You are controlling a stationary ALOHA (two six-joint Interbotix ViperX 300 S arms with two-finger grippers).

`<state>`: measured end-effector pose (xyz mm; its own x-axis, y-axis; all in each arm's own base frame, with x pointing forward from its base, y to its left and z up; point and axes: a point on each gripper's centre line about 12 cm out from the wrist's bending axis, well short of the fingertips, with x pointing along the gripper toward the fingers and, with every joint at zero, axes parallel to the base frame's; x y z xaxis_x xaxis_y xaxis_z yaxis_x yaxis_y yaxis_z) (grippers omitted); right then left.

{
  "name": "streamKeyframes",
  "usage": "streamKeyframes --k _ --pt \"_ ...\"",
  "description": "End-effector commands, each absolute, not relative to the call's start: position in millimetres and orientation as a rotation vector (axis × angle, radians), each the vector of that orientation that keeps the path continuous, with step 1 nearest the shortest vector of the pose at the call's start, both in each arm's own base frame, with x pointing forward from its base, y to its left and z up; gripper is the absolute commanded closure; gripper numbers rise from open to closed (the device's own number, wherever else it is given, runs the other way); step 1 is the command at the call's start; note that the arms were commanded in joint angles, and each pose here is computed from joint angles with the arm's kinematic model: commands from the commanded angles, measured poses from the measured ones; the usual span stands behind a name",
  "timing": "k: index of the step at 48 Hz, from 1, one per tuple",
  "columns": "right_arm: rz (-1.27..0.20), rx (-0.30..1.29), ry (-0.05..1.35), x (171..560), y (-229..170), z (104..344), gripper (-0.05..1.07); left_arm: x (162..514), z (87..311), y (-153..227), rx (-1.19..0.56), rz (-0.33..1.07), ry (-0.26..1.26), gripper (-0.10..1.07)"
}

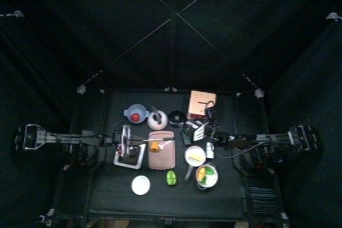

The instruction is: Grab cleaver with both hands

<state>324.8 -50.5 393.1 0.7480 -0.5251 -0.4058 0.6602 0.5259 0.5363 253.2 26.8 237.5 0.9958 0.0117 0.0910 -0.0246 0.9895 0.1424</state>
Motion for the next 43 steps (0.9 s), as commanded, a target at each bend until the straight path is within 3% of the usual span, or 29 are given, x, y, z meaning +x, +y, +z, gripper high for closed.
streamKeyframes --k 1,13,25,34,43 --pt "-0.726 0.722 0.249 327.4 -50.8 412.3 -0.01 254.9 243.9 28.1 0.147 0.024 -0.111 0.71" --pt "-0.729 0.687 0.521 340.2 -61.4 417.8 -0.01 254.7 243.3 28.1 0.146 0.024 -0.11 0.71" --pt "-0.549 0.694 0.789 345.0 -61.9 385.3 -0.01 255.0 240.5 28.6 0.146 0.027 -0.085 0.71" --pt "-0.347 0.591 0.741 358.5 -51.6 372.5 -0.01 255.3 234.3 29.8 0.145 0.033 -0.032 0.71" --pt "-0.274 0.472 0.659 362.5 -50.9 350.9 -0.01 255.8 227.8 29.4 0.147 0.032 0.026 0.71"
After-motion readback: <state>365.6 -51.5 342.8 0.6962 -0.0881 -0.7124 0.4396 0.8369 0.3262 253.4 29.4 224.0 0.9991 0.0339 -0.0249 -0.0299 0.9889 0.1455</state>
